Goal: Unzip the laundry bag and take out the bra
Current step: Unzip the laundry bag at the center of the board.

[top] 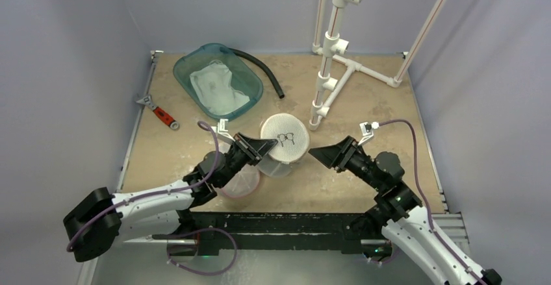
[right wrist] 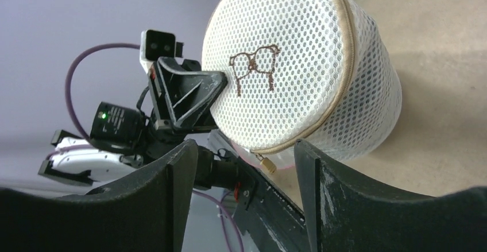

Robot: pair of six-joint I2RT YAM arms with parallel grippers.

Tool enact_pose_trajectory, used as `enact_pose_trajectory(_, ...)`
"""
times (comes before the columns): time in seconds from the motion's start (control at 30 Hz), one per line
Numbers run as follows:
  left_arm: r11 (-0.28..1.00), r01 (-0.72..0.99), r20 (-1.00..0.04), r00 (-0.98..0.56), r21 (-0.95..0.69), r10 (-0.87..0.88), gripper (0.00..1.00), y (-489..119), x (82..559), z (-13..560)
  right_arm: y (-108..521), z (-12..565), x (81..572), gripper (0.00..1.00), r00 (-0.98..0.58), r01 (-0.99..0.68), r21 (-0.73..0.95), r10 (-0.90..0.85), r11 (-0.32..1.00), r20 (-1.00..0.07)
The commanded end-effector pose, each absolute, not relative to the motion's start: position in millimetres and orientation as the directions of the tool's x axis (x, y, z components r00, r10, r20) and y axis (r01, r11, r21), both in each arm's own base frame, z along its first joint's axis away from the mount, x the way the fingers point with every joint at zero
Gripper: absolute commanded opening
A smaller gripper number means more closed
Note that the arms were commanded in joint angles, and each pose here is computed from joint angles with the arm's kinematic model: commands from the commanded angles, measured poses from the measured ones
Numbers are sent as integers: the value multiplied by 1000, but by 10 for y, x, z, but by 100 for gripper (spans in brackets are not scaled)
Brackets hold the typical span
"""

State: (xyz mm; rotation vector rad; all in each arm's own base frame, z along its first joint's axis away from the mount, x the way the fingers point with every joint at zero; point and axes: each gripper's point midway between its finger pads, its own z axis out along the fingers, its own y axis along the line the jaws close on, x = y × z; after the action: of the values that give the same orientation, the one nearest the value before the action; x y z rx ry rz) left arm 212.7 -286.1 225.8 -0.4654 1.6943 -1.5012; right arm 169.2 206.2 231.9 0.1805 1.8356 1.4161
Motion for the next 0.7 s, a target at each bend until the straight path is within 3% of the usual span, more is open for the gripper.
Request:
enact_pose_trajectory(0.0, 170, 255, -287, -550, -952, -784, 0, -2842, 2170, 2282, 2063, 2164, 1831, 65, -666, -269, 899, 609, 345, -432)
enact_pose_trajectory(0.4, 294, 104, -303, -535, -950, -789, 0, -2579, 2096, 1732, 2162, 1566, 1836, 65, -748, -177, 894, 534, 411, -393)
enact_pose_trajectory(0.67, 346, 61, -312, -595, -936, -741, 8, -2635, 2013, 1596, 2316, 1763, 1906, 64, -747, -258, 906, 526, 336, -407)
